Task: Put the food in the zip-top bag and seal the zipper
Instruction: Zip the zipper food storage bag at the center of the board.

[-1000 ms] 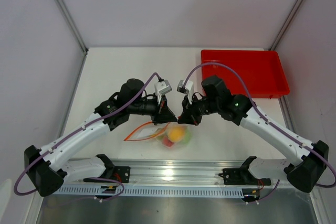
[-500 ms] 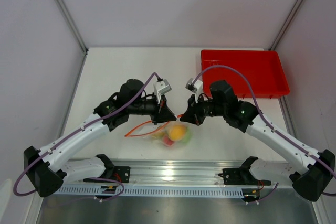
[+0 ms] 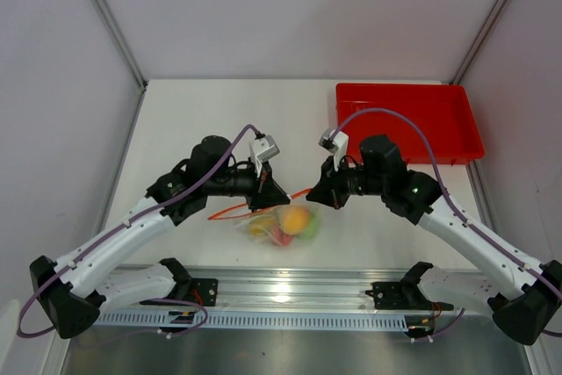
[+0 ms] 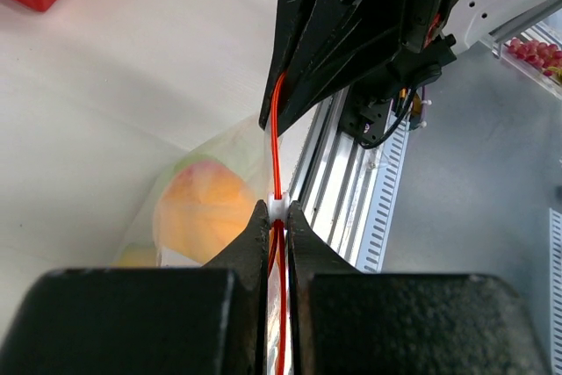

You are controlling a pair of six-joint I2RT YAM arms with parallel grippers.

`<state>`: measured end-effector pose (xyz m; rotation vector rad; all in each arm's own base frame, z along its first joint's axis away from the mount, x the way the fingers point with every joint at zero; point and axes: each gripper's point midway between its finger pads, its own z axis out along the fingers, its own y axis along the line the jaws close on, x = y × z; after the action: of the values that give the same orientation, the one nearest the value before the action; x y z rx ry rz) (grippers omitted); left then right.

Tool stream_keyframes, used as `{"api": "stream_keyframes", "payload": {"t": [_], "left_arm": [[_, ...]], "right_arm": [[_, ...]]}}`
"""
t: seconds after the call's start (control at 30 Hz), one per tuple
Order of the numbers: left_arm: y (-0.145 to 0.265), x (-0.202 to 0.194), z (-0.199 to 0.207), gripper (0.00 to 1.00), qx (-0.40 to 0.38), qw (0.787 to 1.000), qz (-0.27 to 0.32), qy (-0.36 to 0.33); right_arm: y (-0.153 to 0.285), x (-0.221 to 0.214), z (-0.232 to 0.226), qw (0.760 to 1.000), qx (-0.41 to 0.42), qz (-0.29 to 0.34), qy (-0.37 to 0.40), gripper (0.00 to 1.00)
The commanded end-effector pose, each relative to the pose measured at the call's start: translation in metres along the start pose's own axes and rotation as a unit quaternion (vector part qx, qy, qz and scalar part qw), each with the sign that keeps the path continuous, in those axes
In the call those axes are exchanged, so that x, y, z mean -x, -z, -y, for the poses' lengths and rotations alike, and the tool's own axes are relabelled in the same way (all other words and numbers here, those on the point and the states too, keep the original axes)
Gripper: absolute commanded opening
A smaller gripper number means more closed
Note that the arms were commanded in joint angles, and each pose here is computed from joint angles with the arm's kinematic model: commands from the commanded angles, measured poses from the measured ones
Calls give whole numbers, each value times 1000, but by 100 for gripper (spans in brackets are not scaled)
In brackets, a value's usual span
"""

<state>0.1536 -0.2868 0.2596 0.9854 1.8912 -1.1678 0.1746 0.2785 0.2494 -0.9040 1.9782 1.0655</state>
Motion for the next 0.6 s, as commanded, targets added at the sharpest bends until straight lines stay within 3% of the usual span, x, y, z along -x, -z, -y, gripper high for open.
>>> {"api": "stream_keyframes", "payload": {"t": [0.0, 0.13, 0.17, 0.2, 0.27, 0.3, 0.4, 0.57], "left_arm": [[11, -2, 7, 1, 0, 1000, 2, 1], [15, -1, 10, 1, 1, 1000, 8, -4], [15, -3, 9, 1, 1, 1000, 6, -3], [16, -2, 10, 1, 1, 1000, 7, -6], [16, -4, 9, 1, 1, 1000, 5, -6], [16, -3, 10, 1, 0, 1000, 6, -7], [14, -4, 11, 1, -5, 1000, 4, -7], [14, -5, 12, 1, -10, 1000, 3, -8]], "right_arm": [[9, 4, -1, 1000, -3, 8, 11, 0], [10, -1, -14, 999, 33, -12, 23, 2], [10, -1, -18, 999, 41, -16, 29, 8], [9, -1, -22, 998, 44, -20, 43, 23], [10, 4, -27, 997, 42, -25, 60, 43], [9, 4, -32, 996, 45, -30, 70, 47], [5, 13, -29, 994, 28, -35, 95, 53], [-5, 18, -27, 990, 33, -61, 121, 55]]}}
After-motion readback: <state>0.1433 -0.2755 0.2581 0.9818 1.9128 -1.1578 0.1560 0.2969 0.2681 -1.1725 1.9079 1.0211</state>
